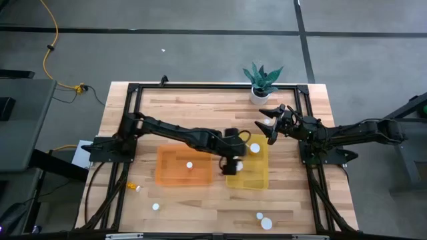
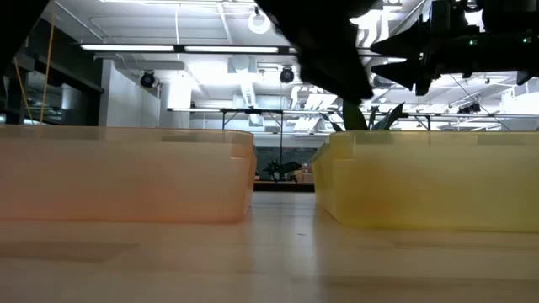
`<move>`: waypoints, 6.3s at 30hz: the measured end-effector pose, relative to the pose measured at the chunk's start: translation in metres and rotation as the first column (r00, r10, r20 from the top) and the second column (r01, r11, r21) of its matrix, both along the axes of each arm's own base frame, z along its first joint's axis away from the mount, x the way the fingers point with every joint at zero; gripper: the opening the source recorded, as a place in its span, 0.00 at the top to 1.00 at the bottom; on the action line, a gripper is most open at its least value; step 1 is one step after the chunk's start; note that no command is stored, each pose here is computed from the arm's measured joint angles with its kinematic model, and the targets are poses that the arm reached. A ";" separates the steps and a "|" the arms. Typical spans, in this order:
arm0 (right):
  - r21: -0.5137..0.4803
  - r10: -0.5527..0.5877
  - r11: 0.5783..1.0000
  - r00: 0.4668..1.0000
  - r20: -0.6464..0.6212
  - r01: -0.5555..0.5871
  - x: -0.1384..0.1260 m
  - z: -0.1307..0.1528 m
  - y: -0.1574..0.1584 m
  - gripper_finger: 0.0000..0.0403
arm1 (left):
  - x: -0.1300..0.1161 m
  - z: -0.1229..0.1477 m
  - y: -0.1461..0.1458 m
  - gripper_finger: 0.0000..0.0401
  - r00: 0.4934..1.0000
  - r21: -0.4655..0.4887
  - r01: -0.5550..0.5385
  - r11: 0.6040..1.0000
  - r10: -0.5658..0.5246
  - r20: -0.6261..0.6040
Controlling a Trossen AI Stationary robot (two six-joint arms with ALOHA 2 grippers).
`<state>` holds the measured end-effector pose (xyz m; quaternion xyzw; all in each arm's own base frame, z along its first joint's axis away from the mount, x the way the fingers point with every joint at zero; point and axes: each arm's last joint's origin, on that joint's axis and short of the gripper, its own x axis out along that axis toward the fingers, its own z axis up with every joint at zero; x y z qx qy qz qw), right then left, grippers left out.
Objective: Pick and place medicine bottles into bin by pill shape (circle, oval)
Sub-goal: Put the bottom yellow tablet bottle into the orange bin
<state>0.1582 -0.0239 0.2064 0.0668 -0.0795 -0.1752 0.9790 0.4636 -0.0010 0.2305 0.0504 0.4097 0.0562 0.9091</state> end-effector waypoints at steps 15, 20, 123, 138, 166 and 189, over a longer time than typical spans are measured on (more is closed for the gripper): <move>0.006 0.008 1.000 1.000 0.000 -0.008 0.001 0.000 0.000 0.25 | -0.149 0.076 -0.005 0.47 0.926 0.056 -0.186 0.981 0.156 0.344; 0.011 0.011 1.000 1.000 0.003 -0.011 0.001 0.000 0.000 0.25 | -0.222 0.058 -0.005 0.47 0.793 -0.035 -0.186 0.982 0.171 0.584; 0.018 0.023 1.000 1.000 0.020 -0.023 0.001 0.001 0.000 0.25 | -0.268 -0.046 -0.234 0.47 0.908 -0.145 -0.061 0.988 -0.005 -0.420; 0.018 0.023 1.000 1.000 0.020 -0.023 0.001 0.001 0.000 0.25 | -0.268 -0.046 -0.233 0.47 0.896 -0.153 -0.059 0.986 -0.015 -0.443; 0.022 0.023 0.999 1.000 0.021 -0.024 0.001 0.001 0.000 0.25 | -0.255 -0.021 -0.220 0.74 0.916 -0.142 0.024 0.990 -0.078 -0.394; 0.025 0.027 0.999 0.999 0.019 -0.027 0.001 0.000 0.001 0.25 | -0.211 0.005 -0.070 0.73 0.822 0.137 -0.263 0.955 0.296 -0.486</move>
